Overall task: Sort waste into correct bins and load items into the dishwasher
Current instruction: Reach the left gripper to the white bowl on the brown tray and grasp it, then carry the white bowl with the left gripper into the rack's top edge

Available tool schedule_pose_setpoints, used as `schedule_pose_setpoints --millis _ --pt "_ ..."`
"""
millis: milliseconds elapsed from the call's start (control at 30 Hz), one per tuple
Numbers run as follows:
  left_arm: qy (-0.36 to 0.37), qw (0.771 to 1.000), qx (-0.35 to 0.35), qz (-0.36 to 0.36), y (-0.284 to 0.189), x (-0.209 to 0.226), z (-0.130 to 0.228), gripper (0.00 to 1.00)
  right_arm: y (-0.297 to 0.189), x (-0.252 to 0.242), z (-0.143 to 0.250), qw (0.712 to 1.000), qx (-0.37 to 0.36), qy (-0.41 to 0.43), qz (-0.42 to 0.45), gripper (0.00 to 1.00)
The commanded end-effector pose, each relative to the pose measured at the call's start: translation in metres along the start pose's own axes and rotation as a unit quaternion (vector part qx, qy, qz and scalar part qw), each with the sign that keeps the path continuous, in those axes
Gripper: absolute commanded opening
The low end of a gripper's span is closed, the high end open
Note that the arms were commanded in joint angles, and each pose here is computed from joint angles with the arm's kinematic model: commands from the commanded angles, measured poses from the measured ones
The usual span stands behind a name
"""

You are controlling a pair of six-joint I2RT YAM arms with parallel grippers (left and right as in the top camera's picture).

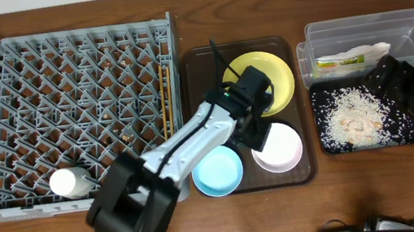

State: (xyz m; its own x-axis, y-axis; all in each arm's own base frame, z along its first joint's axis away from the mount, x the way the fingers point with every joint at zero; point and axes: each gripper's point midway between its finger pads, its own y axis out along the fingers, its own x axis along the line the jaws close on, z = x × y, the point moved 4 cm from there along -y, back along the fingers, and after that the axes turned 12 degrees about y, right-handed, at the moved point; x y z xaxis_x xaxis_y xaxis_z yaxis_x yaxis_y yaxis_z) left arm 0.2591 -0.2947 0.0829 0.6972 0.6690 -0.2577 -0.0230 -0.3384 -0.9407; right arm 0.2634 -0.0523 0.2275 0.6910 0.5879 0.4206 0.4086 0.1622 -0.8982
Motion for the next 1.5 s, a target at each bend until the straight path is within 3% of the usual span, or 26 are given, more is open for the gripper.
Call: schedule_pose_setpoints --millis 0,200,400,600,667,733,800,900,967,1133,1267,1467 --pt "-0.003 0.999 0.022 0.044 0.022 -0.005 0.006 0.44 -0.002 0.000 0.001 1.000 0.000 0.003 -0.005 0.99" --pt "-0.016 0.997 0.042 0.070 0.039 -0.007 0.010 0.08 -0.002 0.000 0.001 1.000 0.000 0.003 -0.005 0.99" --pt "-0.018 0.999 0.000 0.045 -0.008 -0.004 -0.006 0.08 -0.002 0.000 0.001 1.000 0.000 0.003 -0.005 0.99" --pt "-0.055 0.987 -0.090 -0.117 -0.110 0.036 -0.012 0.08 -0.002 0.000 0.001 1.000 0.000 0.003 -0.005 0.99" --pt "-0.078 0.967 -0.114 -0.213 -0.150 0.062 0.000 0.08 -0.002 0.000 0.001 1.000 0.000 0.003 -0.005 0.99" --pt "-0.115 0.930 -0.124 -0.327 -0.189 0.092 0.018 0.07 -0.002 0.000 0.001 1.000 0.000 0.003 -0.005 0.99" --pt "-0.147 0.876 -0.120 -0.444 -0.224 0.118 0.038 0.07 -0.002 0.000 0.001 1.000 0.000 0.003 -0.005 0.99" --pt "-0.176 0.775 -0.093 -0.600 -0.268 0.149 0.062 0.08 -0.002 0.000 0.001 1.000 0.000 0.003 -0.005 0.99" --pt "-0.198 0.726 -0.089 -0.652 -0.283 0.161 0.069 0.08 -0.002 0.000 0.001 1.000 0.000 0.003 -0.005 0.99" --pt "-0.221 0.694 -0.088 -0.679 -0.278 0.194 0.058 0.07 -0.002 0.000 0.001 1.000 0.000 0.003 -0.005 0.99" --pt "-0.227 0.655 -0.078 -0.716 -0.268 0.220 0.046 0.08 -0.002 0.000 0.001 1.000 0.000 0.003 -0.005 0.99" --pt "-0.182 0.665 -0.039 -0.724 -0.224 0.249 0.018 0.08 -0.002 0.000 0.001 1.000 0.000 0.003 -0.005 0.99"
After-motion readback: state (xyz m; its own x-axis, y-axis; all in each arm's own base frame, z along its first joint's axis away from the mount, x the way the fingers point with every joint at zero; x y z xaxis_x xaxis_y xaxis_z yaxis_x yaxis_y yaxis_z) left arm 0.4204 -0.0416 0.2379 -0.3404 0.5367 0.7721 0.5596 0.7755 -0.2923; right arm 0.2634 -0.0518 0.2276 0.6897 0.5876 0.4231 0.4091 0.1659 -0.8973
